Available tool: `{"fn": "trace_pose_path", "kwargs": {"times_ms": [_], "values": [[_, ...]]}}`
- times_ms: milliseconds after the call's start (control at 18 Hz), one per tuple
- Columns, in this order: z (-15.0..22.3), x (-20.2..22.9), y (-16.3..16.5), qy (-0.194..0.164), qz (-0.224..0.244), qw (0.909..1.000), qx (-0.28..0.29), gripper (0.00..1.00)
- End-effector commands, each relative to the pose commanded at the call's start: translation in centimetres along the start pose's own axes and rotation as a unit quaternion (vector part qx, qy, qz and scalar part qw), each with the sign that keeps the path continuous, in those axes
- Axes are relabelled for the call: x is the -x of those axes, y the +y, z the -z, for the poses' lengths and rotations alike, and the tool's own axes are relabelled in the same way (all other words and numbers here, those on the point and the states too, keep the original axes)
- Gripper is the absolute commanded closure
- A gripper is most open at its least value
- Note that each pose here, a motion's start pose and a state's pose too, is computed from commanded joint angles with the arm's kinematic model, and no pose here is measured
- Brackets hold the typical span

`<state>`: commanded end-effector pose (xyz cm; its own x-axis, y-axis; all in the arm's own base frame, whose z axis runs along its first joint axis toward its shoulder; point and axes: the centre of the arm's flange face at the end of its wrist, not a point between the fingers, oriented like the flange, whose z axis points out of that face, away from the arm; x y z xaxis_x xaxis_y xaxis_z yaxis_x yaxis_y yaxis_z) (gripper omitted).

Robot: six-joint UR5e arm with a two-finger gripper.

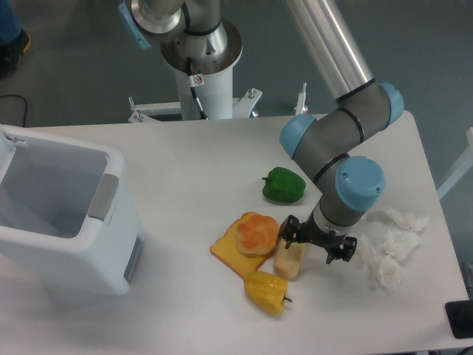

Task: Pick up the square bread
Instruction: 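Lower the gripper onto the small pale bread roll, then close the gripper on the end of the pale bread roll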

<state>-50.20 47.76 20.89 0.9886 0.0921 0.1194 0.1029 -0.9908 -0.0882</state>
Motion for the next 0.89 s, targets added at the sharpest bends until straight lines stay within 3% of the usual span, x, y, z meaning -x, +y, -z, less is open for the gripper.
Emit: {"fn": "trace_pose_path", "kwargs": {"times_ms": [333,889], "values": [[-0.7,-0.89,0.41,0.007,0.001,1.0,0.006,0.0],[-0.86,-0.41,0.4,0.005,0.001,1.0,0.008,0.13]]}}
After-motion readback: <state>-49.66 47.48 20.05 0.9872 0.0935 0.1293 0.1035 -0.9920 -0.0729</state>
